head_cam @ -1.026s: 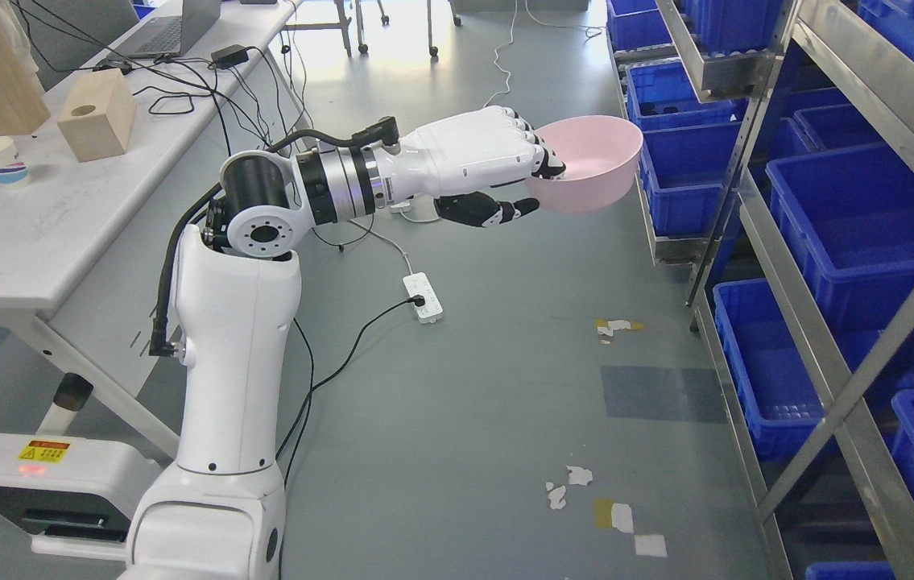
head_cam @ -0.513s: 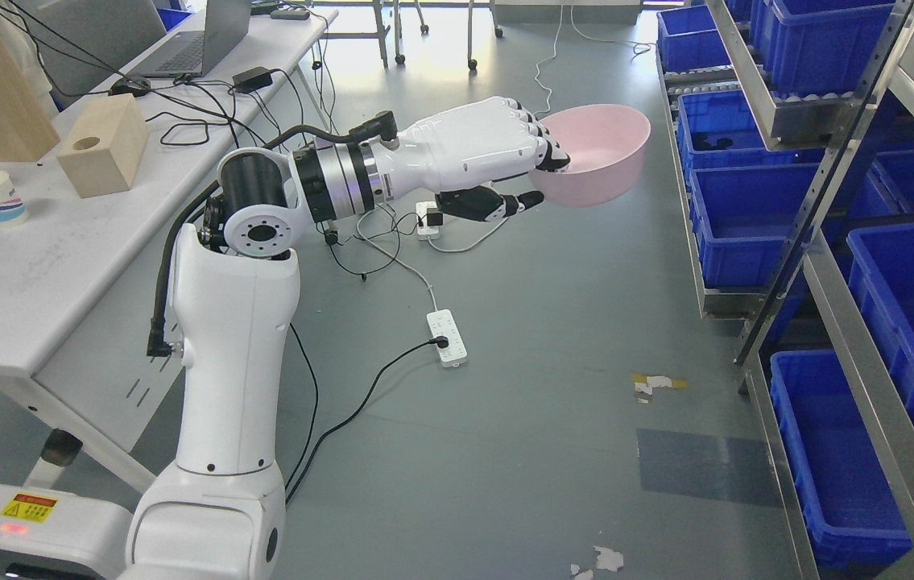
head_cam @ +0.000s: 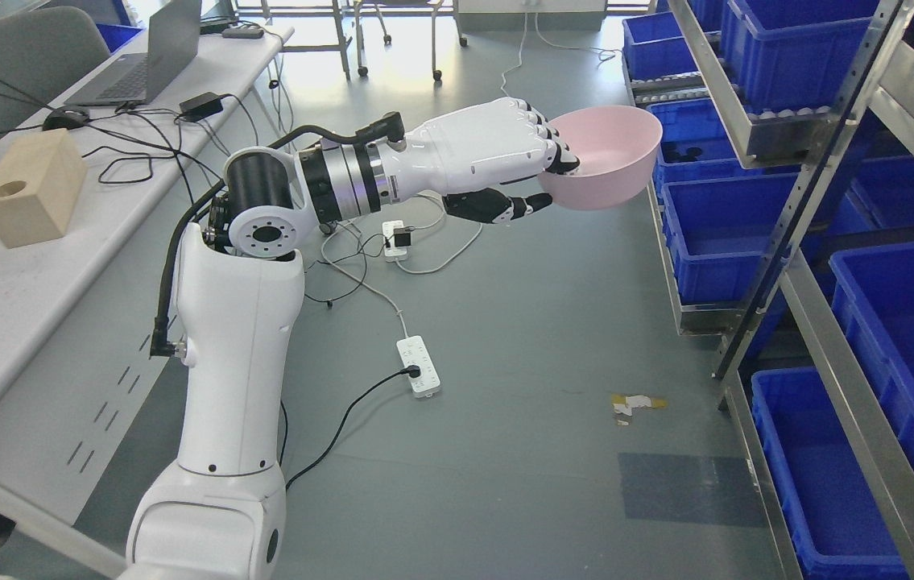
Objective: Stack pink IKEA bowl on shelf middle layer
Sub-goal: 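Hold the pink bowl raised in the left hand while the robot drives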
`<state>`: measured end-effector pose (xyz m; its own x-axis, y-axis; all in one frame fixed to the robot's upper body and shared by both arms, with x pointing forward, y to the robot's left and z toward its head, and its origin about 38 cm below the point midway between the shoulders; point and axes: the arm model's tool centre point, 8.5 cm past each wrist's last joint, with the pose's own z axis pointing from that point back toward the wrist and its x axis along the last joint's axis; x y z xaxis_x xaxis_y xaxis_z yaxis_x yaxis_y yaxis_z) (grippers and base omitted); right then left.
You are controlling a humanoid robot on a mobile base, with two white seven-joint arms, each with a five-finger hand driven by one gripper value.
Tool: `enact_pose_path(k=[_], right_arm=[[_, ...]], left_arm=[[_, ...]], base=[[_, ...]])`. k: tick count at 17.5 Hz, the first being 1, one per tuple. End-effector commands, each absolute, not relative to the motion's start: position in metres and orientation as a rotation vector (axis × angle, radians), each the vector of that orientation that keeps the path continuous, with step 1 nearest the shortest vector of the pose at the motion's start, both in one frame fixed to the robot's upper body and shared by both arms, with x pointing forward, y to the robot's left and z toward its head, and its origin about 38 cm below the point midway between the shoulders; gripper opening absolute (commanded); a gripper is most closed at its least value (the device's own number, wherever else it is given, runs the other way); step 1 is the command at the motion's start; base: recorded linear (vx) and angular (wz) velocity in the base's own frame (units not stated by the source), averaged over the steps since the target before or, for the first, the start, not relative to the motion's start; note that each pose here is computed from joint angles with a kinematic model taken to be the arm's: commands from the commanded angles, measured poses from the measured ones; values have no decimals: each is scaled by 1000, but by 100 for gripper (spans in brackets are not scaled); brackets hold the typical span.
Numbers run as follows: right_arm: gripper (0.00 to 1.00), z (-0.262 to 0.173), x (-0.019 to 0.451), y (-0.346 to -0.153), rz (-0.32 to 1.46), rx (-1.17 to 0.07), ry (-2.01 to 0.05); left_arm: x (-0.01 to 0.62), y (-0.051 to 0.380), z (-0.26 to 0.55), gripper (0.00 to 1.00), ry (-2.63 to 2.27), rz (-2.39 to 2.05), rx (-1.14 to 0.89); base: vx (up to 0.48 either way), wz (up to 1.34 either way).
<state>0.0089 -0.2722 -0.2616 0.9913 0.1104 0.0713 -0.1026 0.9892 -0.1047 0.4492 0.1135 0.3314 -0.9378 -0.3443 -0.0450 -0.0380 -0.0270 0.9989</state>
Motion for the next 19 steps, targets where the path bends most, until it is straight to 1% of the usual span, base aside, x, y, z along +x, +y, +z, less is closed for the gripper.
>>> enact_pose_path(k=[1, 5, 10, 12, 15, 19], right_arm=[[100, -261, 12, -283, 108, -118, -90], [100, -261, 13, -283, 108, -119, -91], [100, -261, 13, -283, 108, -119, -91], [100, -261, 13, -283, 108, -119, -91], [100, -261, 12, -283, 108, -118, -90], [100, -261, 12, -283, 108, -118, -90]], left_arm=[[445, 112, 333, 4, -2050, -2085, 385], [438, 100, 333, 5, -2089, -2107, 332], [439, 100, 341, 5, -2113, -2102, 340], [441, 103, 354, 5, -2131, -2094, 376], [452, 123, 376, 4, -2134, -2032, 470], [452, 123, 376, 4, -2134, -2032, 470]], base=[[71, -438], [48, -678], [-19, -1197], [-48, -1393], [-56, -1354], [-30, -1141]])
